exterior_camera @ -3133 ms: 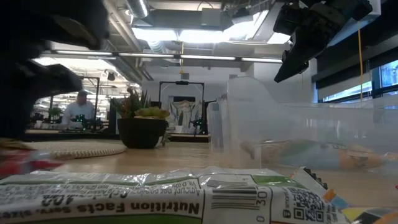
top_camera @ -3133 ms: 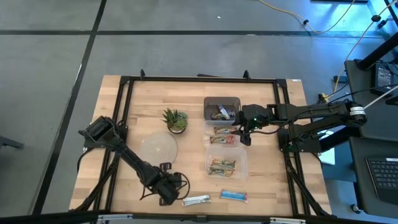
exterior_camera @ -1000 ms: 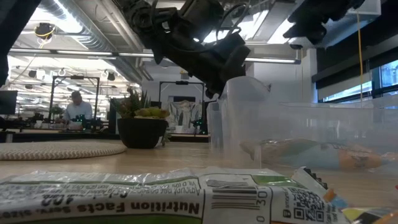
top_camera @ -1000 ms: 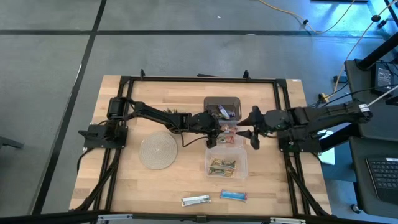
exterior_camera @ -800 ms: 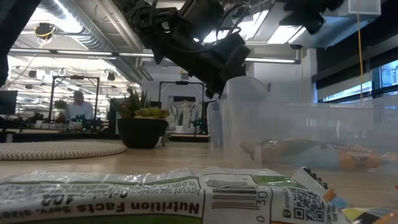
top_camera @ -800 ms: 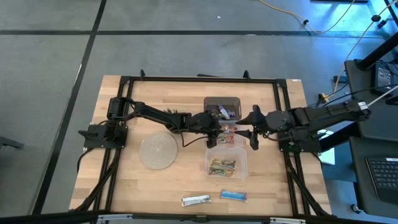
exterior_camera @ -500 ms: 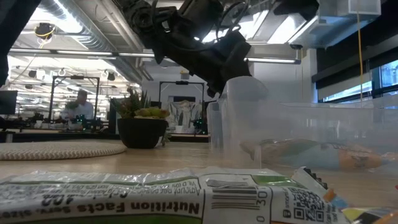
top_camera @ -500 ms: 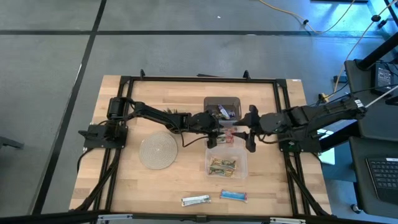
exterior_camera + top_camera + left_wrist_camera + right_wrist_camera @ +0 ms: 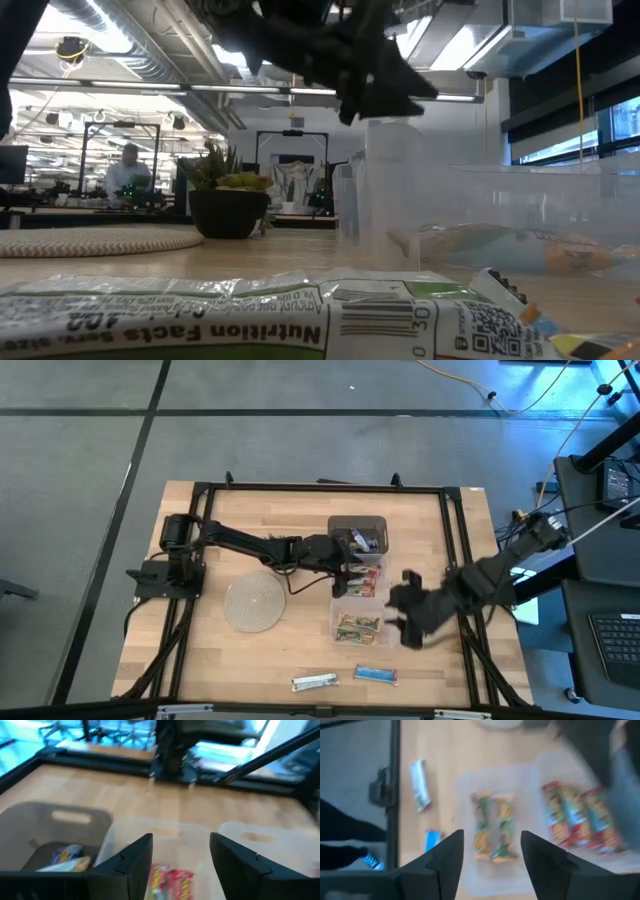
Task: Pick and place Granola Bars by type
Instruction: Put the red granola bar into the top transparent bin
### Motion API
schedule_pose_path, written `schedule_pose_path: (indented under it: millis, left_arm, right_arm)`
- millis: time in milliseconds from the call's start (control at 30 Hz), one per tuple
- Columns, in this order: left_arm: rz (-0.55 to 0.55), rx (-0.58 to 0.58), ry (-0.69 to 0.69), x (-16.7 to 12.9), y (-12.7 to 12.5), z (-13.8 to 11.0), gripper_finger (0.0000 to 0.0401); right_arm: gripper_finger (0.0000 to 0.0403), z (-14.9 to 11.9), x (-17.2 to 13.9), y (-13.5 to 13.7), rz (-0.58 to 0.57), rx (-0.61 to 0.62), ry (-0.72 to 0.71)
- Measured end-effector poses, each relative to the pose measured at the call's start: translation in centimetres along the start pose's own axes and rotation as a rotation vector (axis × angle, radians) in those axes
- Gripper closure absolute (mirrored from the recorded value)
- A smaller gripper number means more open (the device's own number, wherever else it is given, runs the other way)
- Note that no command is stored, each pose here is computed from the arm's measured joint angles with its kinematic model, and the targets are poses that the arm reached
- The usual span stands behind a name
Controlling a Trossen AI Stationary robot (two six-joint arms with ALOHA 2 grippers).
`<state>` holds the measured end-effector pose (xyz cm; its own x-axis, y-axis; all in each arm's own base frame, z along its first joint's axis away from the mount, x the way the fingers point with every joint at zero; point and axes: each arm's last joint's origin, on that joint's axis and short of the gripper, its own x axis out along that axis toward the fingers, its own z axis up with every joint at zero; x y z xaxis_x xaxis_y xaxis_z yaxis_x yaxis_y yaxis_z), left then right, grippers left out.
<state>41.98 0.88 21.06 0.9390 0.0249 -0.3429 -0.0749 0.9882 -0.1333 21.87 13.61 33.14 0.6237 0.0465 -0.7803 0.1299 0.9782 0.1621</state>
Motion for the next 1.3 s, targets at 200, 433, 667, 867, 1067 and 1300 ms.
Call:
schedule_pose_path:
  millis: [200, 433, 667, 867, 1067, 1300]
  left_arm:
    - [-0.095, -0.010, -0.021, -0.9, -2.0, 0.9, 0.0210]
    - [-0.186, -0.051, 0.005, -1.4, -6.6, 0.0, 0.0212]
    - [-0.162, 0.009, -0.064, -3.0, -12.8, -0.8, 0.0210]
    - [-0.165, 0.009, -0.073, -4.3, -16.3, -1.7, 0.0212]
    - [-0.208, 0.025, -0.066, -5.3, -18.3, -2.4, 0.0210]
    - [-0.233, 0.030, -0.062, -5.7, -19.2, -2.7, 0.0210]
  right_arm:
    - [0.0203, -3.4, 1.8, 4.5, 0.025, -0.004, 0.099]
    - [0.0203, -8.1, 5.0, 9.0, -0.016, -0.043, 0.206]
    - [0.0203, -11.3, 9.4, 11.7, -0.041, -0.085, 0.241]
    - [0.0203, -12.8, 12.1, 12.1, -0.097, -0.111, 0.275]
    - [0.0203, -13.8, 13.9, 12.3, -0.129, -0.126, 0.294]
    - [0.0203, -14.3, 15.2, 12.6, -0.119, -0.114, 0.286]
